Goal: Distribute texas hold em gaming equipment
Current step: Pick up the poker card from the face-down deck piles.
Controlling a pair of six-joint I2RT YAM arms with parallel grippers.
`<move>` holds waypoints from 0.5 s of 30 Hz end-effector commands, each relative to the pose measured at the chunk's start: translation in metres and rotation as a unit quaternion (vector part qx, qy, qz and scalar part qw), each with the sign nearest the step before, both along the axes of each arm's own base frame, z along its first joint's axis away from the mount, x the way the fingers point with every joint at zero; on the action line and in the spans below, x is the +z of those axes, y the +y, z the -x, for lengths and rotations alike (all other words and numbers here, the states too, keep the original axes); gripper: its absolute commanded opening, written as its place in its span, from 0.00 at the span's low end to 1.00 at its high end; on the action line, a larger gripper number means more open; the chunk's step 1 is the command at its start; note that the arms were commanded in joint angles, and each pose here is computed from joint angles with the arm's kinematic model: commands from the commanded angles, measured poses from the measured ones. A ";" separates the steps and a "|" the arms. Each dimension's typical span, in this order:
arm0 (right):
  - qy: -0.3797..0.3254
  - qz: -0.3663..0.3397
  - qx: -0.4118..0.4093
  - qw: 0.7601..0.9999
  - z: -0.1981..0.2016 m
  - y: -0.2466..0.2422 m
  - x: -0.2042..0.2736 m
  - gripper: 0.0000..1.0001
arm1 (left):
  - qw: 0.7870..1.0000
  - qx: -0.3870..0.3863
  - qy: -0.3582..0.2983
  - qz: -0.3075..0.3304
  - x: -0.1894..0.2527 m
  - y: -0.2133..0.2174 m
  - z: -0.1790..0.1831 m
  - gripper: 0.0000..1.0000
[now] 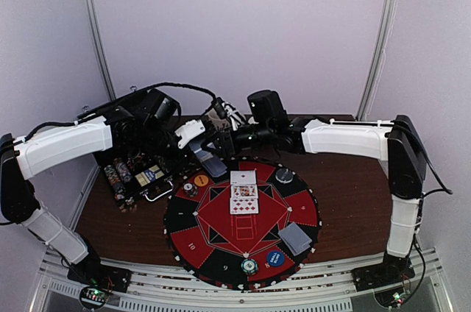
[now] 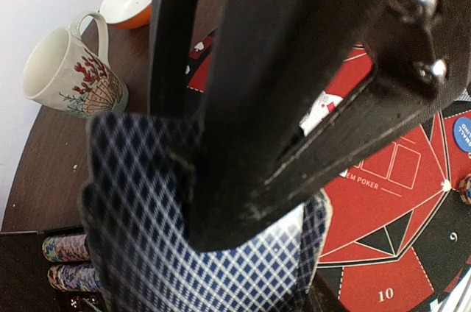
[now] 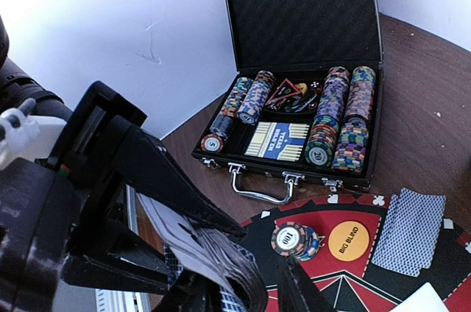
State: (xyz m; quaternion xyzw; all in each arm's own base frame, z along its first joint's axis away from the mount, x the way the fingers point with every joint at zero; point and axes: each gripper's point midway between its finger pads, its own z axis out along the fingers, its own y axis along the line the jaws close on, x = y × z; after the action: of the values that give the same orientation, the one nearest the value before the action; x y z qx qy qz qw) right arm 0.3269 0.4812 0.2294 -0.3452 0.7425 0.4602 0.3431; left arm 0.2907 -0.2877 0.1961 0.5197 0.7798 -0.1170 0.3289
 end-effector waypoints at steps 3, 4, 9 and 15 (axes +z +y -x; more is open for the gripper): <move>-0.006 0.021 -0.025 0.999 0.000 -0.014 0.011 0.32 | 1.000 0.003 -0.028 0.013 0.013 -0.004 -0.008 0.40; -0.005 0.022 -0.025 0.999 0.000 -0.015 0.011 0.30 | 1.000 0.003 -0.028 0.012 0.012 -0.004 -0.008 0.40; 0.002 0.033 -0.027 0.999 0.001 -0.017 0.008 0.27 | 0.999 0.010 -0.029 0.007 0.011 -0.002 -0.010 0.41; 0.009 0.043 -0.028 0.999 0.002 -0.019 0.008 0.12 | 0.999 0.018 -0.030 0.001 0.008 0.001 -0.012 0.41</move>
State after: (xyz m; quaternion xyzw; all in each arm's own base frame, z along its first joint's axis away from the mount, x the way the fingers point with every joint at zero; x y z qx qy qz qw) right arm 0.3256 0.4699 0.2258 -0.3380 0.7668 0.4333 0.3317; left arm 0.2944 -0.2824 0.1939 0.5151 0.7856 -0.0993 0.3282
